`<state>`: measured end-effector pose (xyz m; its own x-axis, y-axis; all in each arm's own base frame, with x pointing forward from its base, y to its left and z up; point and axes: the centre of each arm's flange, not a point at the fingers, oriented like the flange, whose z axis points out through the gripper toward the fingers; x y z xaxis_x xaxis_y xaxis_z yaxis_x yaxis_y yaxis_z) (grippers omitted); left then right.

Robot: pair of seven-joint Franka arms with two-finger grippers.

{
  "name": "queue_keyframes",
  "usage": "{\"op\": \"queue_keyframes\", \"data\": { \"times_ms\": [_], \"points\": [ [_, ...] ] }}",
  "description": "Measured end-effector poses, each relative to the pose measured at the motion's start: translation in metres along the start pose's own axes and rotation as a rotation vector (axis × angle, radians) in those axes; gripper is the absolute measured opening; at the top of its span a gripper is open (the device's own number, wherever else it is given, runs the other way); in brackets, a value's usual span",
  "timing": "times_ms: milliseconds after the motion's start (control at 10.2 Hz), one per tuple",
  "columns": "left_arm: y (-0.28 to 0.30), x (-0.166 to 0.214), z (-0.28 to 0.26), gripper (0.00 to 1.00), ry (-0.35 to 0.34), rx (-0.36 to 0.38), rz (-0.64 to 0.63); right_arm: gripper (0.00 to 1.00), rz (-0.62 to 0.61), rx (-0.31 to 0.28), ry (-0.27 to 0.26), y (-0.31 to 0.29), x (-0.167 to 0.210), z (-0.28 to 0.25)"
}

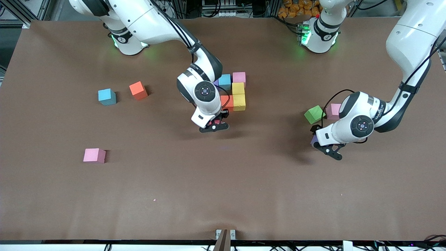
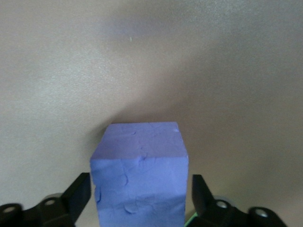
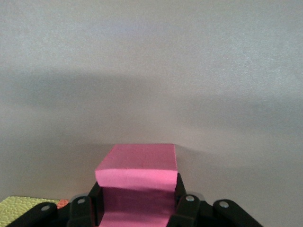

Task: Form number 2 with 11 blocks

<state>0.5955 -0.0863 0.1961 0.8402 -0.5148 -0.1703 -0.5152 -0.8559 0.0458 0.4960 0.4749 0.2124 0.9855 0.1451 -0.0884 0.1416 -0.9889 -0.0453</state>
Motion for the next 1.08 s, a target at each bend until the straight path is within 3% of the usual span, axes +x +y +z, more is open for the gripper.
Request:
{"op": "queue_keyframes", "data": {
  "times_ms": [98,294,490,1079],
  "points": [
    [0.000,0.000,0.001,0.91,0.000,-0.002,0.000,0.58,-0.001,-0.001,-0.001,0.000,0.000,0.000],
    [-0.001,0.001,-0.001,0.61,0.004,0.000,-0.001,0.58,-0.001,-0.001,-0.002,0.000,-0.001,0.001],
    [0.004,0.007,-0.008,0.59,0.024,0.000,-0.016,0.58,-0.001,-0.002,-0.002,0.000,-0.001,0.001],
    [0.083,0.040,-0.038,0.57,0.072,-0.041,-0.263,0.58,0.026,-0.004,-0.004,-0.001,-0.003,0.002]
  ]
}}
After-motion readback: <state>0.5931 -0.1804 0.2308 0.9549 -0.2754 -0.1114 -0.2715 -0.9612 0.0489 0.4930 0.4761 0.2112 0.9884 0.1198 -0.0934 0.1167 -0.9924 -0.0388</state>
